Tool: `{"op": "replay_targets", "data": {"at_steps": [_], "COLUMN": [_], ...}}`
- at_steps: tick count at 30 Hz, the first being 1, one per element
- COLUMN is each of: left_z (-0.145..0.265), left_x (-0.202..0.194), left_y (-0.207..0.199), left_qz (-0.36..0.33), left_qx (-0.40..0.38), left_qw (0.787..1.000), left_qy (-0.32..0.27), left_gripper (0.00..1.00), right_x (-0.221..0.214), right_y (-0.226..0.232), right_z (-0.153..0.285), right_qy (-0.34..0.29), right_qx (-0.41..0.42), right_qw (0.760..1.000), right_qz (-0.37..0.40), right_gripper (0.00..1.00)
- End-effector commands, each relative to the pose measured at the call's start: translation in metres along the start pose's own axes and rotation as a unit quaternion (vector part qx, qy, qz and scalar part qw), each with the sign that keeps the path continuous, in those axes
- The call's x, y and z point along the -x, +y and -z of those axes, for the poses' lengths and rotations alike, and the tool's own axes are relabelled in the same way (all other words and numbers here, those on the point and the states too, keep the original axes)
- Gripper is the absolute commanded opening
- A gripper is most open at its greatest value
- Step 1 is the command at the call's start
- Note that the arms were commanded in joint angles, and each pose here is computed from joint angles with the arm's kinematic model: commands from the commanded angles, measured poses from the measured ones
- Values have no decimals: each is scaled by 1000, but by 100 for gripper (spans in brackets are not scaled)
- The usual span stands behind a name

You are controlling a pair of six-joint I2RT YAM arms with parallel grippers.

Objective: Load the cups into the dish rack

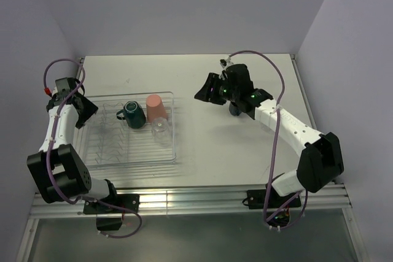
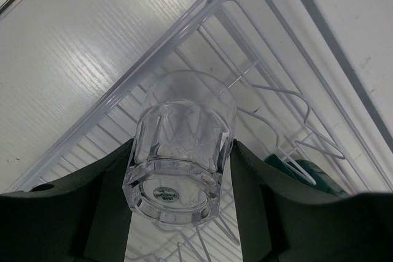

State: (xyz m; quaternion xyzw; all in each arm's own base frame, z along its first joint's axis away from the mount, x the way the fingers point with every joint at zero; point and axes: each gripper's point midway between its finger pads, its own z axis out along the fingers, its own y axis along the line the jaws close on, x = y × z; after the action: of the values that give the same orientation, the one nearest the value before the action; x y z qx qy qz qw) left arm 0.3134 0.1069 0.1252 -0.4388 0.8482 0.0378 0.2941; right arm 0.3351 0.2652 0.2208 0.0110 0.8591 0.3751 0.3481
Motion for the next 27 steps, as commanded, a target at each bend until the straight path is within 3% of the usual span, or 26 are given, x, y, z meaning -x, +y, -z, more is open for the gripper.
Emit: {"op": "replay_targets", "data": {"at_steps": [1, 27], "left_z": [1, -53], "left_x": [26, -6], "left_y": [-8, -7], "left_qz": [12, 23], "left_qx": [-6, 18], "left_qw": [999, 999], "left_qy": [-38, 32], "left_gripper": [0, 2], "right_x": [7, -5], "right_y": [8, -13], "right_z": [-9, -24], "right_qy": [-5, 21], "right_qx": [25, 8], "right_qw": [999, 999], "right_qz": [25, 39], "right_gripper": [55, 55]}}
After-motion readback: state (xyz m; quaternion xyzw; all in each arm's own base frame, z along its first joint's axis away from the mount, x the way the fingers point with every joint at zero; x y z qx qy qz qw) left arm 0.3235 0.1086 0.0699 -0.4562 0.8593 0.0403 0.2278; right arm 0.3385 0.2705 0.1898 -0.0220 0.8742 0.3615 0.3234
